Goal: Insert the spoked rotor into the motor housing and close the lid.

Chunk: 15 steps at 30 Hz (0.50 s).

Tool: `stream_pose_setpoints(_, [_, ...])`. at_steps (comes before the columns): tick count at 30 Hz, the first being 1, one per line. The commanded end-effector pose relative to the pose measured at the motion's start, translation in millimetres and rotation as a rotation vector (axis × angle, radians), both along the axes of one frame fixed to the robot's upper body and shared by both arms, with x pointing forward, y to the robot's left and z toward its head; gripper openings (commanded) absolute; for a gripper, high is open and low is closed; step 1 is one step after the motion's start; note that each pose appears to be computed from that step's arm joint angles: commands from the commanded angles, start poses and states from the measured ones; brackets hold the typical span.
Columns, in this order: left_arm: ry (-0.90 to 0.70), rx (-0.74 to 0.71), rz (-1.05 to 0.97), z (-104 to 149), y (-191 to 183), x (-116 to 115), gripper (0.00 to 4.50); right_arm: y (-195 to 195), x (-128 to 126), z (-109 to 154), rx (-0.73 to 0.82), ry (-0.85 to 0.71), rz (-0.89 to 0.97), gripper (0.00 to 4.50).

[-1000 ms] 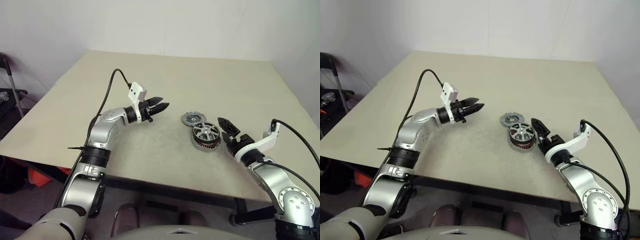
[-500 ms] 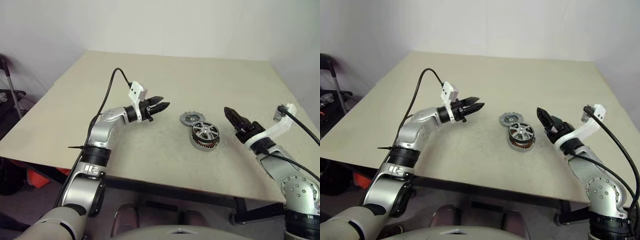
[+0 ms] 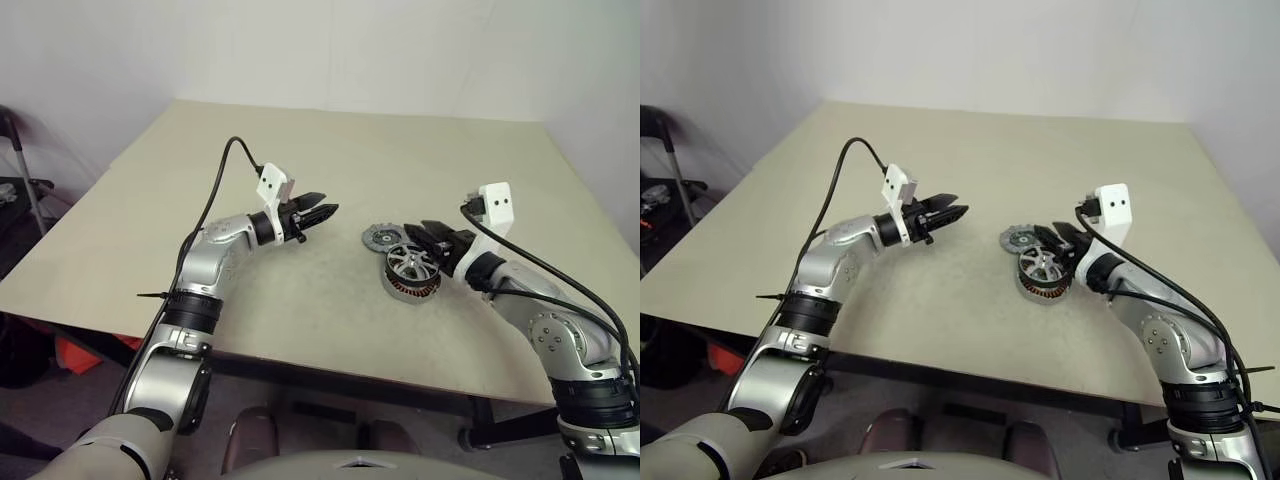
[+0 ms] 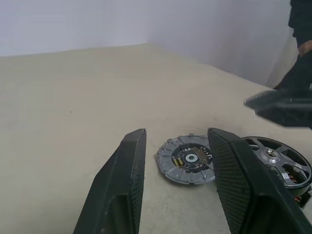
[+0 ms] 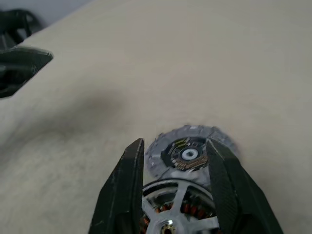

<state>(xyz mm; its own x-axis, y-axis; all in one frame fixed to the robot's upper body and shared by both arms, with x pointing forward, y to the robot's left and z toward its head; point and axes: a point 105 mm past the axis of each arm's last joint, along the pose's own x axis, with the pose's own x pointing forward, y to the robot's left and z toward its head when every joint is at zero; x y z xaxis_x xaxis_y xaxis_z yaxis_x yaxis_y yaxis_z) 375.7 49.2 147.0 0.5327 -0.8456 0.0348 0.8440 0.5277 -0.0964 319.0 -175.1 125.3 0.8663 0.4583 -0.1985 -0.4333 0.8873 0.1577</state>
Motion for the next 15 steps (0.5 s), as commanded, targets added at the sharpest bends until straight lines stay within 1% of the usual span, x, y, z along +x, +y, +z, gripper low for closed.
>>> stream_pose_setpoints(1, [-0.065, -0.014, 0.015, 15.7, 3.2, 0.4, 2.12, 7.3, -2.8, 0.9, -0.033, 0.006, 0.038, 2.13])
stream_pose_setpoints(10, [-0.064, -0.013, 0.025, 15.3, 5.1, 1.7, 2.12, 7.3, -19.9, -19.9, -0.041, 0.102, 0.039, 2.13])
stream_pose_setpoints(15, [-0.063, -0.011, 0.027, 15.0, 5.4, 2.1, 2.12, 1.8, -28.3, -22.7, -0.032, 0.121, 0.023, 2.13])
